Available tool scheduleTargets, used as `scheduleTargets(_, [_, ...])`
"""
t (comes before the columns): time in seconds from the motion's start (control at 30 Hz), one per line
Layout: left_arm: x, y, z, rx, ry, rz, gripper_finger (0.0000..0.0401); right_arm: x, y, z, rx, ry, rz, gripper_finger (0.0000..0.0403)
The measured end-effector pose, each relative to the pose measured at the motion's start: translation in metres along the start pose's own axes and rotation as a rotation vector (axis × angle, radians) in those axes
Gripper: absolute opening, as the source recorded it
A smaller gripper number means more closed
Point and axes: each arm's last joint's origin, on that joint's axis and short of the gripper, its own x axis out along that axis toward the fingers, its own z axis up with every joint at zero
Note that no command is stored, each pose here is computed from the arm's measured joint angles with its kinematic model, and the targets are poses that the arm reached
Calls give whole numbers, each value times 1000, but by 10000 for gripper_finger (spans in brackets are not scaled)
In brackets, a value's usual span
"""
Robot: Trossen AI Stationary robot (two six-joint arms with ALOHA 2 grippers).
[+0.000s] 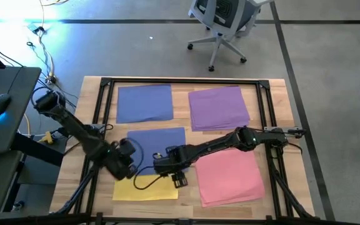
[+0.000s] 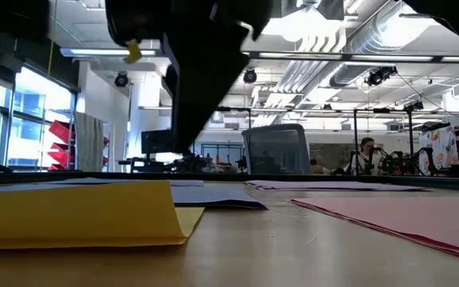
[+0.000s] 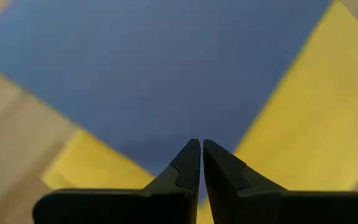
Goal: Organize paper
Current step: Stack the blue paper on the top left blue paper
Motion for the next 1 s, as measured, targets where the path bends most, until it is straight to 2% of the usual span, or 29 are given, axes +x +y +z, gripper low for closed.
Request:
scheduleTargets(0.17, [9, 10, 26, 45, 59, 20, 0, 12, 9, -12, 3, 26, 41, 195])
scheduleTargets(0.3, [12, 15, 37, 28, 78, 30, 0, -7, 16, -28, -1, -46, 26, 175])
scheduleTargets(0.37, [13, 17, 40, 26, 78, 33, 0, -18, 17, -43, 44, -96, -10, 166])
scheduleTargets(0.53, [15, 20, 46, 52, 104, 22, 0, -38, 8, -92, 339, -238, -89, 151])
scheduleTargets(0.67, [15, 18, 48, 186, 109, -16, 0, -49, -1, -119, 657, -398, -33, 151])
scheduleTargets(0.73, [16, 18, 48, 249, 115, -29, 0, -47, -4, -126, 749, -470, 7, 154])
scheduleTargets(0.87, [29, 23, 43, 252, 78, -24, 0, -38, -4, -132, 741, -561, 46, 172])
scheduleTargets(0.93, [39, 27, 42, 205, 62, -47, 0, -28, -2, -135, 659, -578, 35, 186])
scheduleTargets(1.0, [49, 30, 41, 154, 49, -95, 0, -21, 4, -134, 525, -616, 23, 203])
